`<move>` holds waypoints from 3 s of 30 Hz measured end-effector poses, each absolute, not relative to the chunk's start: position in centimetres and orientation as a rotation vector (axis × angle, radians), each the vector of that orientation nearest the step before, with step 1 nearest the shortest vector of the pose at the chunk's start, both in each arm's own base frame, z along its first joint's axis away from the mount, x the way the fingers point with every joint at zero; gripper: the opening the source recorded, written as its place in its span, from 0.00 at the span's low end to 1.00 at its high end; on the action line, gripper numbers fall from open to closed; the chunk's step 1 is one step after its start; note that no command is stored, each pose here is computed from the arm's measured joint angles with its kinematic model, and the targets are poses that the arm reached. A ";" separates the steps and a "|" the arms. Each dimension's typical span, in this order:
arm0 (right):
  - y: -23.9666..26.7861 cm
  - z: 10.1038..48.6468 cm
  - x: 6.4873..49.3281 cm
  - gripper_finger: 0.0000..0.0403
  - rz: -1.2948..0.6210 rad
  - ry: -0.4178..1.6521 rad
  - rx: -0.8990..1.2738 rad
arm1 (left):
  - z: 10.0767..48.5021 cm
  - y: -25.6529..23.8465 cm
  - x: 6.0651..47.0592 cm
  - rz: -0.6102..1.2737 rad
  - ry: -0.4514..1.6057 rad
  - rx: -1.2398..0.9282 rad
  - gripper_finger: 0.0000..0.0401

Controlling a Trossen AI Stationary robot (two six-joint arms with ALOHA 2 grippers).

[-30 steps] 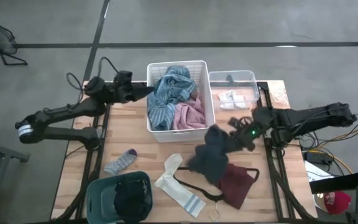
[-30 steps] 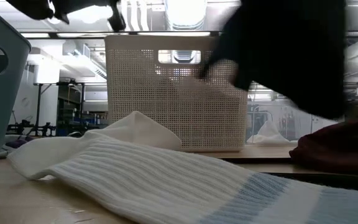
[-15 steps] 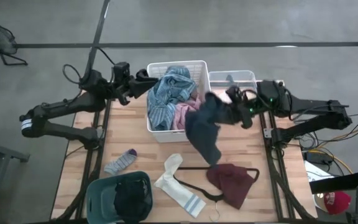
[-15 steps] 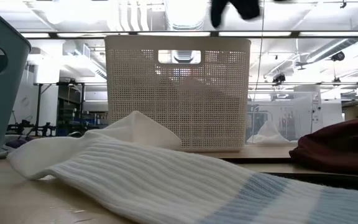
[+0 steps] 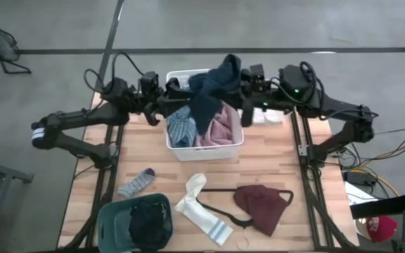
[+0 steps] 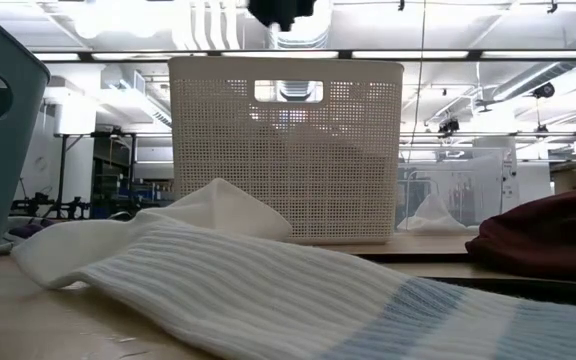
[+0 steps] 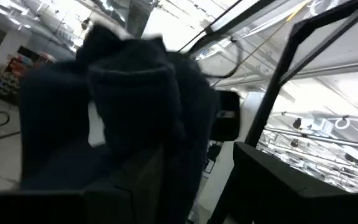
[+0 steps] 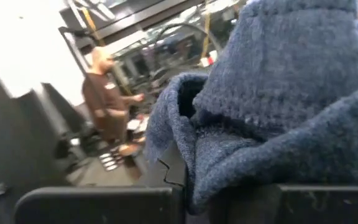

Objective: Pick & Place Cloths
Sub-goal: Put the blue shorts into the green bin

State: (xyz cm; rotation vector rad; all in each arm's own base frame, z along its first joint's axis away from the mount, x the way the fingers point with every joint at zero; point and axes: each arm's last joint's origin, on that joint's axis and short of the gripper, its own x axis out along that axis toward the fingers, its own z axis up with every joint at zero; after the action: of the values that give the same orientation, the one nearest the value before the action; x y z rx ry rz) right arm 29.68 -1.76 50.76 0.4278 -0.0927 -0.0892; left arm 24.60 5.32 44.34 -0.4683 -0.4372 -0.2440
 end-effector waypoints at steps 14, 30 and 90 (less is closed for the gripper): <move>-2.0 50.8 35.2 0.05 -0.093 0.078 0.374 | 43.2 4.6 26.4 -0.224 -0.405 -0.524 0.50; -2.0 51.3 34.8 0.07 -0.093 0.109 0.377 | 43.4 4.4 26.2 -0.253 -0.400 -0.523 0.05; -1.9 48.5 31.9 0.37 -0.144 0.397 0.287 | 32.4 -11.6 17.4 -0.404 1.399 -1.225 0.07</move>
State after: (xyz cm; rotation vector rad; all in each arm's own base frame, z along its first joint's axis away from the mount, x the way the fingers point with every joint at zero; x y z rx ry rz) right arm 31.91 -1.92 48.48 0.2866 0.3974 -0.1435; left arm 17.36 -11.64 32.38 -1.2254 1.3994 -0.4042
